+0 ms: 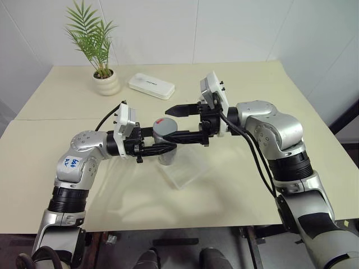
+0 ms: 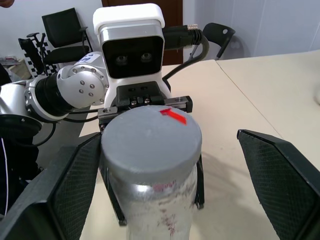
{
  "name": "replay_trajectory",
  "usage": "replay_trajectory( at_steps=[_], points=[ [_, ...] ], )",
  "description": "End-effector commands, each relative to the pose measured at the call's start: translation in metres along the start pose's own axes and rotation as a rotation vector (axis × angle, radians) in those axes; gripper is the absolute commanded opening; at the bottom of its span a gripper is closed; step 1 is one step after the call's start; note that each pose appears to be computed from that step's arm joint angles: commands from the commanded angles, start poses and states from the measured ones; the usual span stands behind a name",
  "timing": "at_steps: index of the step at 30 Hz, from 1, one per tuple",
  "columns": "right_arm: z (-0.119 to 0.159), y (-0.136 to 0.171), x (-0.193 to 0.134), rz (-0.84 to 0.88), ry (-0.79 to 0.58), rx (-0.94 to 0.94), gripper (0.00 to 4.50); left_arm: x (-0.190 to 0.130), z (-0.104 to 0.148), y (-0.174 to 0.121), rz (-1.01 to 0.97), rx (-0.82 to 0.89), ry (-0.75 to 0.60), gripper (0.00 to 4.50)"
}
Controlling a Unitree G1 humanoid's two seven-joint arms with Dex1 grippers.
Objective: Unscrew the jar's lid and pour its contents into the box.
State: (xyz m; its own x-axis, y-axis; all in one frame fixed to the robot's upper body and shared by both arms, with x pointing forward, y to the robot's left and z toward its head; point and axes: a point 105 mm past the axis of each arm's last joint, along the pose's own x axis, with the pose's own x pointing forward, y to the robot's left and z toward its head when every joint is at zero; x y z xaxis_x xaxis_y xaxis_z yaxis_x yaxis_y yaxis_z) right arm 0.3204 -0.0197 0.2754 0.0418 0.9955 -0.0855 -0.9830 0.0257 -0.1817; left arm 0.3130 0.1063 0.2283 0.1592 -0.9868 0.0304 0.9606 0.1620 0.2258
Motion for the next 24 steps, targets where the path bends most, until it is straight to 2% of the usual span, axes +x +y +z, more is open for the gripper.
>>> replay_trajectory(
  at_steps=[1,12,24],
  points=[
    [0.009,-0.002,-0.011,-0.034,-0.023,-0.026,4.48,-0.002,0.011,-0.004,-0.015,0.046,-0.018,2.05],
    [0.012,0.006,-0.011,0.005,-0.047,-0.010,4.48,-0.002,0.010,-0.004,-0.017,0.046,-0.013,2.05],
    [0.019,0.017,0.006,0.070,-0.076,-0.003,4.48,-0.003,0.010,-0.005,-0.021,0.044,-0.012,2.05]
  ],
)
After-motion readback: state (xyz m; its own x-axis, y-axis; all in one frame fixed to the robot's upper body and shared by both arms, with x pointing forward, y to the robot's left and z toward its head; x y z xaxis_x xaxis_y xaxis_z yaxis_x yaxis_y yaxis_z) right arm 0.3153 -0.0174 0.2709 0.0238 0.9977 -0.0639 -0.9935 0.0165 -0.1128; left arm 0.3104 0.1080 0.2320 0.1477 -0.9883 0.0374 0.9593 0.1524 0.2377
